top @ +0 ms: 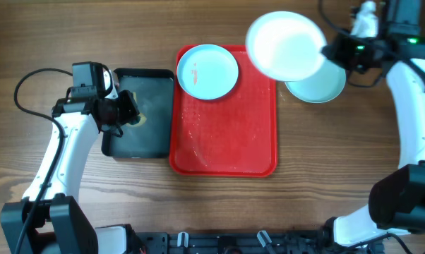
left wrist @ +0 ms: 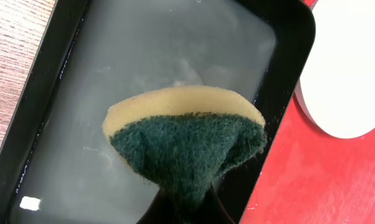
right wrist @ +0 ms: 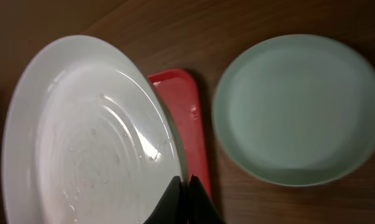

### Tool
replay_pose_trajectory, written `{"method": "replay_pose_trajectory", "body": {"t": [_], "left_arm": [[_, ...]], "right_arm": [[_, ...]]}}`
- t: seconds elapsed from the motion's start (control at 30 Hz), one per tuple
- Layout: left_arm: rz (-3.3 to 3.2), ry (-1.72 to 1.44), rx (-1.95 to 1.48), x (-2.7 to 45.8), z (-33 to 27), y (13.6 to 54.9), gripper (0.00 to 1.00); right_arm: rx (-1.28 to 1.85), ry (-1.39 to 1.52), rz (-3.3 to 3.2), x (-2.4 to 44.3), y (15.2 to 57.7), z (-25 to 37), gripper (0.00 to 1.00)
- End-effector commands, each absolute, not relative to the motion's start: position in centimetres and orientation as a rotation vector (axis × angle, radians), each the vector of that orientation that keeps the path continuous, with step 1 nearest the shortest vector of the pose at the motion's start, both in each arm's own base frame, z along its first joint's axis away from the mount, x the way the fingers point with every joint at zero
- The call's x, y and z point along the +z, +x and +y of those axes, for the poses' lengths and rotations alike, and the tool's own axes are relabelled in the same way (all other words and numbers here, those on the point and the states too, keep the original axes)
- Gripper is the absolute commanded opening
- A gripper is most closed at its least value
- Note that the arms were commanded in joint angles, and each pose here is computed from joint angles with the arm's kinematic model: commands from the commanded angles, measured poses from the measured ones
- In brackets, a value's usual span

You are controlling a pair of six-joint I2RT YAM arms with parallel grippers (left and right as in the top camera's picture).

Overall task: Clean dirty plates on tray and stack at the side
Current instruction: 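Carry the white plate right and stack it on the green plate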

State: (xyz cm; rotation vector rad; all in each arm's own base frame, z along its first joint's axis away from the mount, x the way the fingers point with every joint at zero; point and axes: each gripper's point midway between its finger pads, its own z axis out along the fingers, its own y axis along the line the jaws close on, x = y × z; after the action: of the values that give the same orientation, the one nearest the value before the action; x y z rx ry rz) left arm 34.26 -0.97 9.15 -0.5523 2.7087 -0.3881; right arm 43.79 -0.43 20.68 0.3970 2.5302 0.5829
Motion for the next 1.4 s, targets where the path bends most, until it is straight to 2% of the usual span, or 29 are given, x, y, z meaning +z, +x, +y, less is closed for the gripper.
{"method": "replay_pose_trajectory", "body": {"t": [0.0, 0.13, 0.67, 1.17, 1.27, 1.37], "left_arm": [[2.719, -0.563, -0.375, 8.6, -0.8, 34.1, 0.04], [2.72, -0.563, -0.374, 8.6, -0.8, 34.1, 0.04], [2.72, -0.563, -0.375, 8.6, -0.8, 34.0, 0.04], [2.72, -0.563, -0.375, 8.6, -0.8, 34.0, 0.04], [2.721, -0.563, -0.375, 8.6, -0.8, 34.0, 0.04], [2.721, -0.559, -0.373, 8.5, -0.8, 34.0, 0.04]], "right_arm": [[0.269, 0.549, 2.524, 19.7, 43.7, -7.0, 0.04], [0.109, 0.681, 2.542, 17.4, 43.5, -10.3, 0.04], [0.115, 0.781, 2.793, 3.2, 44.7, -10.7, 0.04], [0.16, 0.79, 2.859, 2.3, 43.5, -9.7, 0.06], [0.161, 0.79, 2.868, 2.4, 43.3, -9.7, 0.18], [0.277, 0.686, 2.873, 3.7, 44.0, -8.4, 0.55]]}}
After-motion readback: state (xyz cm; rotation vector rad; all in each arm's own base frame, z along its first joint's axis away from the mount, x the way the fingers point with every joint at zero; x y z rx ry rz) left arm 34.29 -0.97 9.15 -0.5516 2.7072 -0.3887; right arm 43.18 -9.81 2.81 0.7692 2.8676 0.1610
